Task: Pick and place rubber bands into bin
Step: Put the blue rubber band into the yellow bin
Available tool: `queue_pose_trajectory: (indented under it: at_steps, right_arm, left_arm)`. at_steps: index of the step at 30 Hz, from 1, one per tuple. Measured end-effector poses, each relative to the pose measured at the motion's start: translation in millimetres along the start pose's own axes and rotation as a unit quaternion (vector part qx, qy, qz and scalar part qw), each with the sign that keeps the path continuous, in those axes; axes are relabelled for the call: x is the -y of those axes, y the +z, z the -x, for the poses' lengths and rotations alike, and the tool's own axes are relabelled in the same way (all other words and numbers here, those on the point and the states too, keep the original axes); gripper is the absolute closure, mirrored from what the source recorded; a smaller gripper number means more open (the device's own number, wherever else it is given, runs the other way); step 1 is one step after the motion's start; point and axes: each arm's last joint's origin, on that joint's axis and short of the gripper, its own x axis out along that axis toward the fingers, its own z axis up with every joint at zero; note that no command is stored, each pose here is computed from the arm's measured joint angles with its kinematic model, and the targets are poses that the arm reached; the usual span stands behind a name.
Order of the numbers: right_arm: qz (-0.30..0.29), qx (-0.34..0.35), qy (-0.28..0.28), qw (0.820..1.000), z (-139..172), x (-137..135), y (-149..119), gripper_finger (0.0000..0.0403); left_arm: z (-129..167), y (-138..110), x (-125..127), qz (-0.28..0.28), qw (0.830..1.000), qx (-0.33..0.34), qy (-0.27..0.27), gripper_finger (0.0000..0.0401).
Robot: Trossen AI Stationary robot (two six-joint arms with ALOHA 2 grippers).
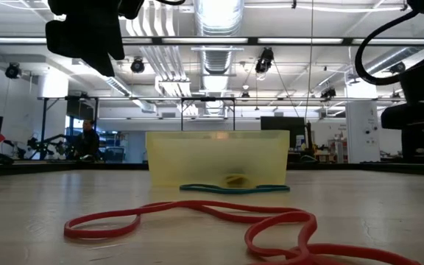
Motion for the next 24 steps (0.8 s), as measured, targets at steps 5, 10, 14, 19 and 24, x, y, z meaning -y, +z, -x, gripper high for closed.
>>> queue_pose_trajectory:
  at_steps: [5, 10, 14, 19, 24]
  right_arm:
    - [-0.073, 0.004, 0.004, 0.997, 11.5, 3.1, 6.7, 0.0394]
    - [-0.085, 0.034, -0.021, 0.996, 54.0, -0.3, 24.2, 0.0395]
    - [-0.092, 0.079, -0.034, 0.992, 97.3, -1.2, 43.1, 0.0395]
    - [-0.141, 0.194, -0.073, 0.968, 153.0, 20.5, 70.9, 0.0395]
    - [-0.230, 0.246, -0.131, 0.932, 177.5, 80.8, 87.9, 0.0395]
  left_arm:
    - [0.0, 0.0, 0.0, 0.000, 1.000, 0.000, 0.000, 0.0223]
    - [0.0, 0.0, 0.0, -0.001, 1.000, 0.000, 0.000, 0.0223]
    - [0.0, 0.1, 0.0, -0.001, 1.000, 0.001, 0.000, 0.0223]
    - [0.0, 0.1, 0.0, -0.005, 1.000, 0.002, 0.001, 0.0223]
    - [0.0, 0.0, 0.0, -0.017, 1.000, 0.002, 0.001, 0.0223]
